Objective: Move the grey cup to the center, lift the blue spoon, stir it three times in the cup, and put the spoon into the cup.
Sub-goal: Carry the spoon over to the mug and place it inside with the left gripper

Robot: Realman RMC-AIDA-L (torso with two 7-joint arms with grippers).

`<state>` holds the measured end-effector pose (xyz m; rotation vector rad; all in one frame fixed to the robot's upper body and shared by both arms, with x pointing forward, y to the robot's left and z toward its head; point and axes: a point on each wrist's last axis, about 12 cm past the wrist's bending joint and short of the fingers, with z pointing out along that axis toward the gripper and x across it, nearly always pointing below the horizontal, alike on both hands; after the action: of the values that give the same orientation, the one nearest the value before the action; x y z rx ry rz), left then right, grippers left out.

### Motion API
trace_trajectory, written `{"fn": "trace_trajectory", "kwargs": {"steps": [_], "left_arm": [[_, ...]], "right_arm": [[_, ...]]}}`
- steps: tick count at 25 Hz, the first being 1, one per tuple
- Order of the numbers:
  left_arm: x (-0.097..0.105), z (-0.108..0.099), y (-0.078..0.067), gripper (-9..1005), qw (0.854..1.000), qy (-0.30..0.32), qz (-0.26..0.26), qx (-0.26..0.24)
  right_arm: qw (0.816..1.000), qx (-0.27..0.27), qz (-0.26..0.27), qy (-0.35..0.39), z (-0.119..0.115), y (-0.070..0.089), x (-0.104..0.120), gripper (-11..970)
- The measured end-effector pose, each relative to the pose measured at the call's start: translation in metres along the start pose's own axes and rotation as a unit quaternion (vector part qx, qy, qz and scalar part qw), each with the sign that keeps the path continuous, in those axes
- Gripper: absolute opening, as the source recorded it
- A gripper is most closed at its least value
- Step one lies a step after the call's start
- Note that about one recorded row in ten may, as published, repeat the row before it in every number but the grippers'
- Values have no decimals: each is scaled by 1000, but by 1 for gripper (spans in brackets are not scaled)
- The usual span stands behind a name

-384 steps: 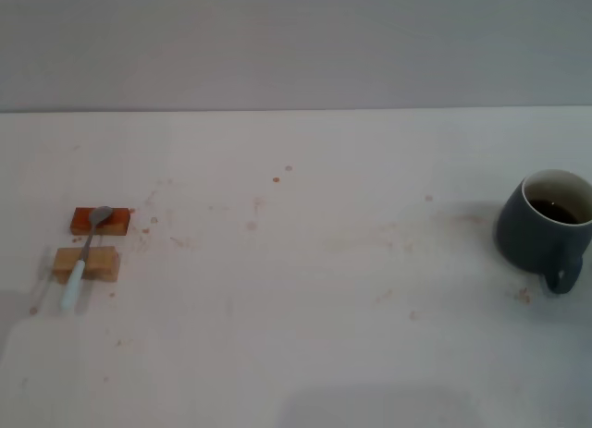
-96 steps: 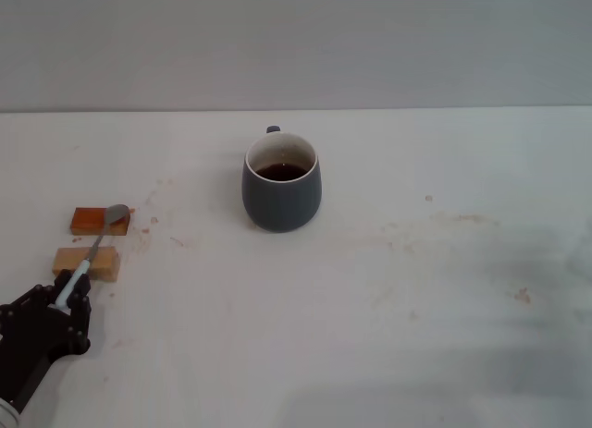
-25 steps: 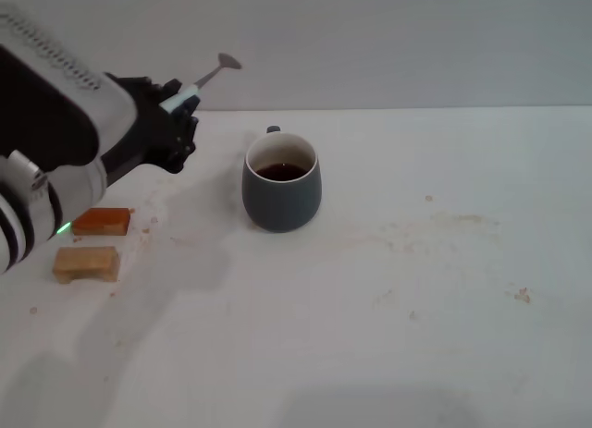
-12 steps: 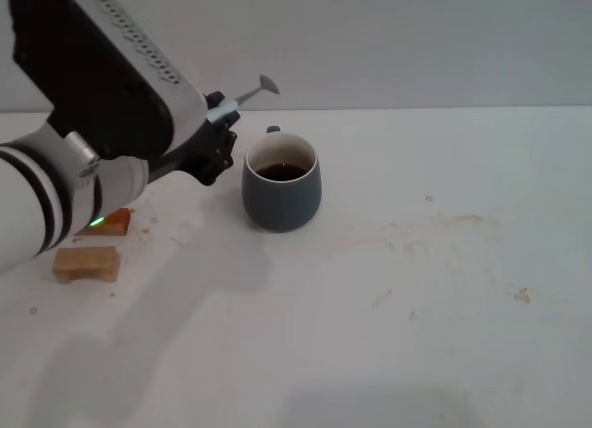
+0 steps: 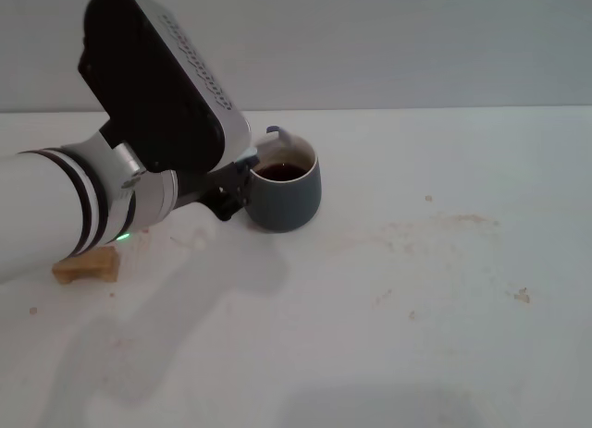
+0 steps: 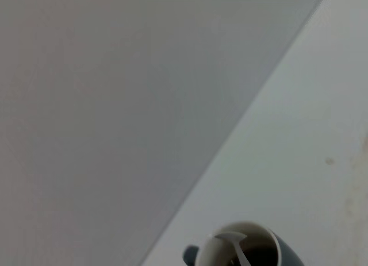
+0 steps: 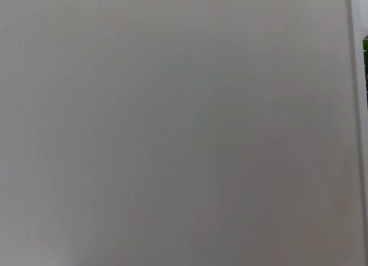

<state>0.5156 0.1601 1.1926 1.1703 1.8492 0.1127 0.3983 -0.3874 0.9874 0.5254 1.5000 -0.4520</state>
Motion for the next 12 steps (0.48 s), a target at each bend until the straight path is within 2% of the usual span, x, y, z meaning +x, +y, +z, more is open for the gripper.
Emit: {"fn": "trace_trajectory", "kwargs": {"steps": [12], "left_arm": [[4, 14, 2, 180, 1000, 22, 14, 10]], "right_arm": [[1000, -3, 16, 3, -2, 0, 1, -2]]}}
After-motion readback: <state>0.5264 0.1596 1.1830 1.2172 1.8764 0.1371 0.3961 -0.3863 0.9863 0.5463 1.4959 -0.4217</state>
